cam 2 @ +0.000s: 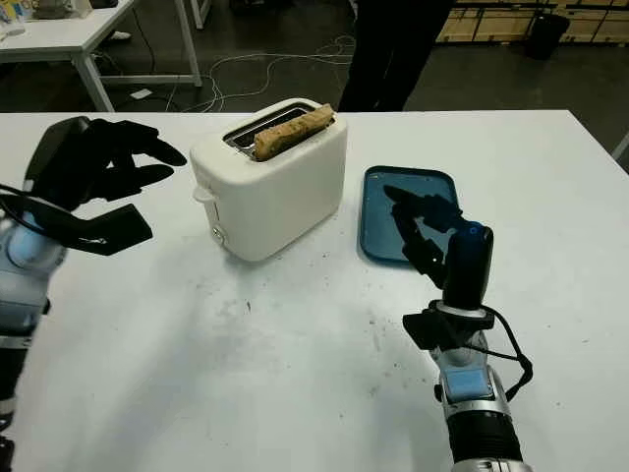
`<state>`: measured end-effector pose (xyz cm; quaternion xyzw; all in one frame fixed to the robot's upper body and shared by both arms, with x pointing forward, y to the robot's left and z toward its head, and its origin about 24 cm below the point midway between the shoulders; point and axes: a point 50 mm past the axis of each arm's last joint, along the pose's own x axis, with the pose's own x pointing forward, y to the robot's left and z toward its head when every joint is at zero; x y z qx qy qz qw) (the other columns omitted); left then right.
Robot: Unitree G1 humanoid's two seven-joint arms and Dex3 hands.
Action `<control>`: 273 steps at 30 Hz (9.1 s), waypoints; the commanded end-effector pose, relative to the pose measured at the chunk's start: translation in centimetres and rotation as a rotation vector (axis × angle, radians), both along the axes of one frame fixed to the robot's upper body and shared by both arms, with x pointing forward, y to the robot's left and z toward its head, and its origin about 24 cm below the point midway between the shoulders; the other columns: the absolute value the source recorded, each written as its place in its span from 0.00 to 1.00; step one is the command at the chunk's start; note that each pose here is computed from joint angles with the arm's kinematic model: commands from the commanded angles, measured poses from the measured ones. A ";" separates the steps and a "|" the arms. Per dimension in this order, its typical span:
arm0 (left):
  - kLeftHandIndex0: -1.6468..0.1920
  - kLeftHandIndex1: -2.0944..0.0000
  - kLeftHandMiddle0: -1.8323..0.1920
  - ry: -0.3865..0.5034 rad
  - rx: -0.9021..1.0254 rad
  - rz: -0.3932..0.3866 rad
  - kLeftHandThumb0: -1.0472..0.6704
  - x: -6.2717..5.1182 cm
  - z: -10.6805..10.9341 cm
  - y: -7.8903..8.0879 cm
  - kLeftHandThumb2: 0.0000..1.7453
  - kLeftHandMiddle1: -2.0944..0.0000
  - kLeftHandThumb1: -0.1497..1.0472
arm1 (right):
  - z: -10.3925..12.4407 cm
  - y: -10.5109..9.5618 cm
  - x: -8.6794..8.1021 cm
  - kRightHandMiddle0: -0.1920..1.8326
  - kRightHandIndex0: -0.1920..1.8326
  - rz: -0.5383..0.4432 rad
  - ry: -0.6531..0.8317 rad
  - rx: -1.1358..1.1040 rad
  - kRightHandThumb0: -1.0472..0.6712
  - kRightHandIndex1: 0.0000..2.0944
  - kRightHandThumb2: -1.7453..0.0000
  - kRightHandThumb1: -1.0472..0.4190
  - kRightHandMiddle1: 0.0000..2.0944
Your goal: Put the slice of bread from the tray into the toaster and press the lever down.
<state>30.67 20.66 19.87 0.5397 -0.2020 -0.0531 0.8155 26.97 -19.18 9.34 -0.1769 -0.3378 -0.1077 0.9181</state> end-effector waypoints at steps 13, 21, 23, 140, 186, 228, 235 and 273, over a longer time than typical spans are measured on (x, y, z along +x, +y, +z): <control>0.36 1.00 0.44 0.141 0.103 -0.027 0.46 0.8 -1.6 -1.0 0.08 0.23 0.89 | 0.2 0.2 0.0 0.67 0.52 -0.012 -0.019 0.035 0.41 0.50 0.83 0.09 0.01; 0.40 1.00 0.47 0.159 0.100 -0.043 0.43 1.4 -2.7 -1.5 0.35 0.19 0.74 | 0.2 0.1 -0.1 0.66 0.51 -0.013 -0.022 0.039 0.41 0.52 0.84 0.09 0.01; 0.41 1.00 0.47 0.169 0.092 -0.042 0.43 1.5 -2.8 -1.5 0.39 0.19 0.72 | 0.2 0.1 -0.1 0.66 0.51 -0.011 -0.021 0.042 0.41 0.51 0.84 0.09 0.00; 0.25 0.94 0.49 -0.443 -0.699 0.007 0.44 -5.3 -2.1 -3.8 0.28 0.19 0.89 | 0.0 0.0 -0.2 0.66 0.52 0.012 0.011 0.078 0.34 0.47 0.85 0.09 0.00; 0.38 0.93 0.48 -0.214 -0.203 0.134 0.44 -3.2 -2.3 -1.0 0.12 0.28 0.89 | -1.4 0.0 0.1 0.66 0.52 0.006 0.193 0.291 0.32 0.44 0.86 0.09 0.00; 0.39 1.00 0.46 0.118 0.257 -0.003 0.44 0.6 -1.2 -1.5 0.38 0.18 0.72 | -1.1 -0.2 0.0 0.66 0.52 -0.027 0.167 0.264 0.31 0.44 0.86 0.09 0.00; 0.40 1.00 0.46 0.151 0.281 -0.007 0.45 0.8 -1.8 -1.5 0.41 0.18 0.69 | -1.1 -0.2 0.0 0.67 0.52 -0.025 0.161 0.271 0.31 0.44 0.87 0.09 0.00; 0.40 1.00 0.42 0.243 0.392 -0.076 0.46 2.0 -1.7 -2.8 0.33 0.24 0.76 | -0.5 -0.7 -0.3 0.67 0.51 -0.010 0.140 0.268 0.33 0.47 0.87 0.09 0.00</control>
